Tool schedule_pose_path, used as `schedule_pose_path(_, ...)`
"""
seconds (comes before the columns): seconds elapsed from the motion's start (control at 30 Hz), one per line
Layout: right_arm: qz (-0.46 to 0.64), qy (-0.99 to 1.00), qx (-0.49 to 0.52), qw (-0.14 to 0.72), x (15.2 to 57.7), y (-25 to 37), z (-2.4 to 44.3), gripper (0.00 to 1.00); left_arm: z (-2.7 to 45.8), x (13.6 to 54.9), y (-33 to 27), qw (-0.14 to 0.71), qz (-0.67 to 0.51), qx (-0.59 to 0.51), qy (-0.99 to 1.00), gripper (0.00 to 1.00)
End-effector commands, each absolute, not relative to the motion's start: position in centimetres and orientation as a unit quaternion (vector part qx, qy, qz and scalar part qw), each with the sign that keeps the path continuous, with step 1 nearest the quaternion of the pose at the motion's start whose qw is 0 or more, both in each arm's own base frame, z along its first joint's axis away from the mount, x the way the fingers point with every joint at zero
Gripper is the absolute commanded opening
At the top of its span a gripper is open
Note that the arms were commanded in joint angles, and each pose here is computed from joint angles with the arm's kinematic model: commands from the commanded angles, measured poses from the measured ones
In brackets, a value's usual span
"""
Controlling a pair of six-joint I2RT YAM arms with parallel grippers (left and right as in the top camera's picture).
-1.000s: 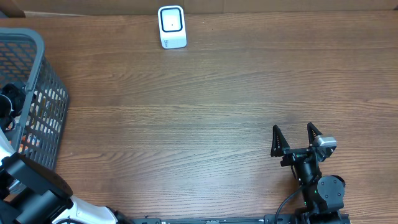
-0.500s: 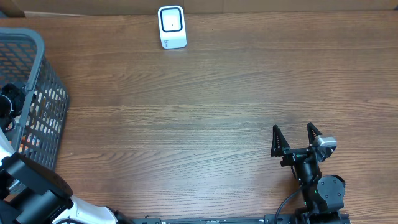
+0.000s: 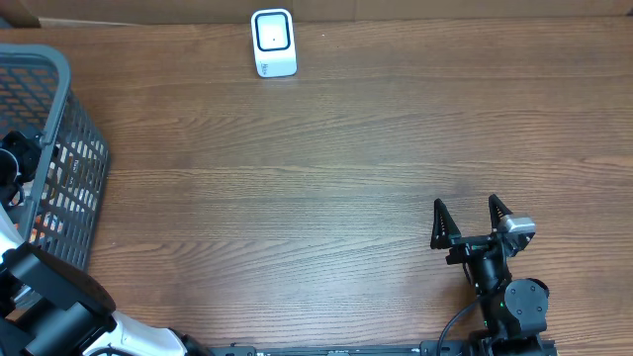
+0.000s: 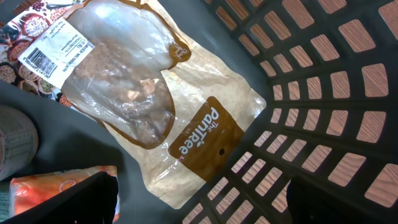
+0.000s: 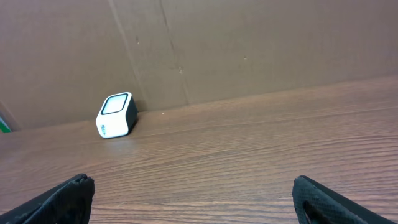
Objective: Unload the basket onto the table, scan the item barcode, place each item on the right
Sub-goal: 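Close the left gripper on the bread bag and lift it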
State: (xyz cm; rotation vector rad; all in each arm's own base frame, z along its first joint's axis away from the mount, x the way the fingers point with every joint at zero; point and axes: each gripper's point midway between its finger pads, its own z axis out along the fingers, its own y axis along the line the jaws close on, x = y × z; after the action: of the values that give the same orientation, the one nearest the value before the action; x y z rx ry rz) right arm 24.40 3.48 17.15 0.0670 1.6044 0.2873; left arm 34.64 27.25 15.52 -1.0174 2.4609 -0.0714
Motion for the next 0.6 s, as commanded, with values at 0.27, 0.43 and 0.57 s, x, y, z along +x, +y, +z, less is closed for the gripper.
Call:
schedule_pose_path(0.27, 0.128, 0.714, 0.031, 0.688, 24.4, 3.4, 17.0, 1.0, 12.1, 35.3, 28.4, 0.216, -0.011, -0.377, 0.9, 0.91)
schedule_pose_path(0.43, 0.128, 0.714, 0.031, 0.688, 24.4, 3.4, 17.0, 1.0, 9.0, 36.4, 27.5, 0.2, -0.051, -0.335, 0.919, 0.9)
schedule_pose_path(0.57, 0.128, 0.714, 0.031, 0.688, 24.4, 3.4, 17.0, 1.0, 7.0, 36.9, 26.9, 0.191, -0.079, -0.318, 0.925, 0.89)
